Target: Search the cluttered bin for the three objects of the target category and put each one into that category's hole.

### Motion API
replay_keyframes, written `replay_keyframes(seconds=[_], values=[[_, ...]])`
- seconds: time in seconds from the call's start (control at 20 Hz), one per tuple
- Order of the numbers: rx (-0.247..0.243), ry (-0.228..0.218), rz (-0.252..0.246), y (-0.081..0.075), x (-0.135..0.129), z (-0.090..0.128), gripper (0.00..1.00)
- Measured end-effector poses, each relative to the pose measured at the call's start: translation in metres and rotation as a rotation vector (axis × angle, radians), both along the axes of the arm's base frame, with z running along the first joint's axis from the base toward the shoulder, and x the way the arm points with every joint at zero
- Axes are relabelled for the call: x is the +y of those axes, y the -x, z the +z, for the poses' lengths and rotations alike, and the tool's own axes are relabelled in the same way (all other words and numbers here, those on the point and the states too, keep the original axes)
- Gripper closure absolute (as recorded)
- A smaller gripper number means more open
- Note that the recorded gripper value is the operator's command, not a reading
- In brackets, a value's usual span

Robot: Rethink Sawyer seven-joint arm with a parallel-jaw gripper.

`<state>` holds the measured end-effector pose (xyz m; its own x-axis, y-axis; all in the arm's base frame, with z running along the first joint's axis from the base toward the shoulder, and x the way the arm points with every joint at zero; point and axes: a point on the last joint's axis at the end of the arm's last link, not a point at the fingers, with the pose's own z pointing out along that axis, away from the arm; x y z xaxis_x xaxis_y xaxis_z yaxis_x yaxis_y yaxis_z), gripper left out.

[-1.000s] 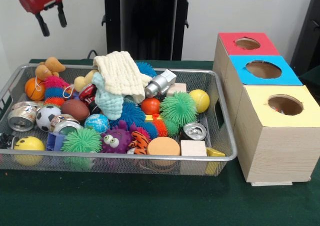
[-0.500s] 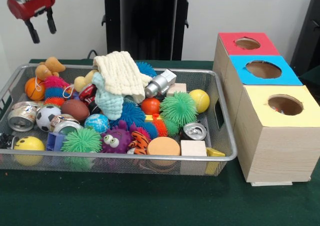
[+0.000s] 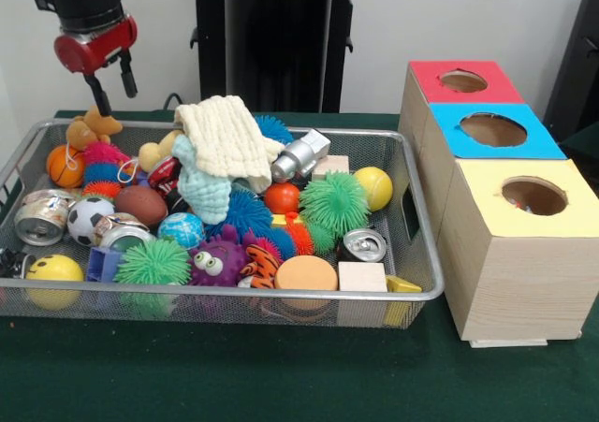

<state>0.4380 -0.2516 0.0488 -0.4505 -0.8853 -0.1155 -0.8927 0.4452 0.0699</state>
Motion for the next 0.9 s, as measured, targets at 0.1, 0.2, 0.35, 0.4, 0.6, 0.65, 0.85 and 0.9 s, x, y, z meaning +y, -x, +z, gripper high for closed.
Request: replay_keyframes(seconds=[0.1, 0.2, 0.35, 0.4, 0.6, 0.65, 0.85, 0.9], values=[[-0.005, -0.003, 0.007, -0.001, 0.003, -0.002, 0.0], [-0.007, -0.01, 0.009, -0.001, 0.006, -0.005, 0.0], [-0.005, -0.028, 0.001, 0.001, 0.007, -0.01, 0.0], [-0.005, -0.032, -0.003, 0.002, 0.006, -0.011, 0.0], [-0.007, -0.047, -0.028, 0.005, 0.0, -0.015, 0.0], [-0.009, -0.052, -0.04, 0.006, -0.004, -0.017, 0.0], [-0.013, -0.061, -0.066, 0.007, -0.011, -0.02, 0.0], [-0.015, -0.063, -0.074, 0.007, -0.014, -0.022, 0.0]])
